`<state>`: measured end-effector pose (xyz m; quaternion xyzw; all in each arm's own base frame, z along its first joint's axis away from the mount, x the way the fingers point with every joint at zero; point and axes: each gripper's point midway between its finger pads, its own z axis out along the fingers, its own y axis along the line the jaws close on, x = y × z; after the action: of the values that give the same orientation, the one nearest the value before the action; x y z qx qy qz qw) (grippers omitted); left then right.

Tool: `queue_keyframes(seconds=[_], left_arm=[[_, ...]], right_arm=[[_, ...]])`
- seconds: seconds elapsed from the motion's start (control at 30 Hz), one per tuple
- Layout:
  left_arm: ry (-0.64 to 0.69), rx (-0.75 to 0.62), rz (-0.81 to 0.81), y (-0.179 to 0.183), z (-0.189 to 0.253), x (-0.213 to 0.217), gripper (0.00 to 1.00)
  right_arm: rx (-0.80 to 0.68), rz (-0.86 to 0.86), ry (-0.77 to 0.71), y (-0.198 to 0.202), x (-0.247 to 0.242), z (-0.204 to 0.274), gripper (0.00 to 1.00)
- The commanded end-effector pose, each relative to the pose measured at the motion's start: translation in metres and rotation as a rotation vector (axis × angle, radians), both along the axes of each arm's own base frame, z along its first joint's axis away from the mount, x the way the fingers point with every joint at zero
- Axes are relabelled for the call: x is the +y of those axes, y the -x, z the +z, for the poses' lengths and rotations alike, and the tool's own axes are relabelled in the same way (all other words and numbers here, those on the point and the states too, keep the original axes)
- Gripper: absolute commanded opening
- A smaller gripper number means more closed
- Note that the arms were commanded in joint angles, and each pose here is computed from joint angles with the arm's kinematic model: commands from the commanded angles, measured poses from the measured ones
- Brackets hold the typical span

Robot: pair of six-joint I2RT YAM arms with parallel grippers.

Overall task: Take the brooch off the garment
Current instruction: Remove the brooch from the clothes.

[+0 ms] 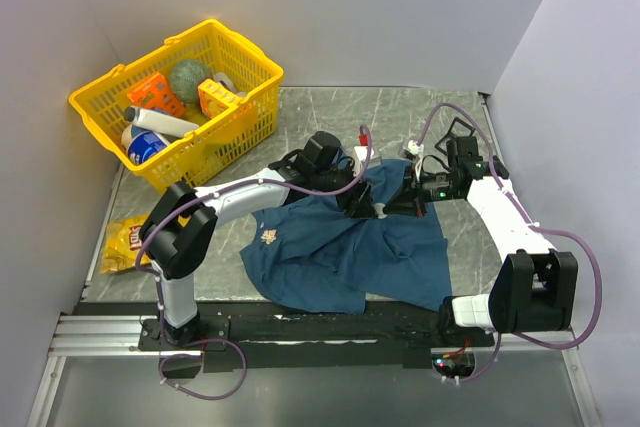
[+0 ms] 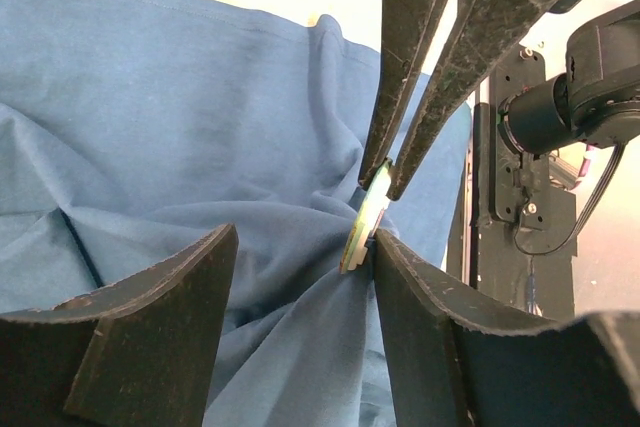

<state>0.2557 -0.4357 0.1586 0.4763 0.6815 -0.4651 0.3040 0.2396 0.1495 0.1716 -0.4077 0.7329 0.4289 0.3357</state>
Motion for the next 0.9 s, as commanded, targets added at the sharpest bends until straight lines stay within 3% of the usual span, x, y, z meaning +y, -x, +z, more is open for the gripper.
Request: queue_keyframes(seconds=[0.0,0.57,0.87], left_arm=[[0.047,-0.017,-0.005,-0.0040,0.0137,-0.0068,0.62],[0.060,-0.021,-0.011,-0.0027,0.0201,-0.0071,0.63],[0.050,-0.008,0.003,-0.0056,0.0151,-0.0087,0.57]], right_arm=[[-0.007,0.021,-0.021,0.0070,0.0063,0.0067,0.00],[0.007,0.030,-0.003,0.0077,0.0087,0.0011,0.00],[-0.001,0.056,-0.003,0.0134,0.0129,0.0039,0.00]])
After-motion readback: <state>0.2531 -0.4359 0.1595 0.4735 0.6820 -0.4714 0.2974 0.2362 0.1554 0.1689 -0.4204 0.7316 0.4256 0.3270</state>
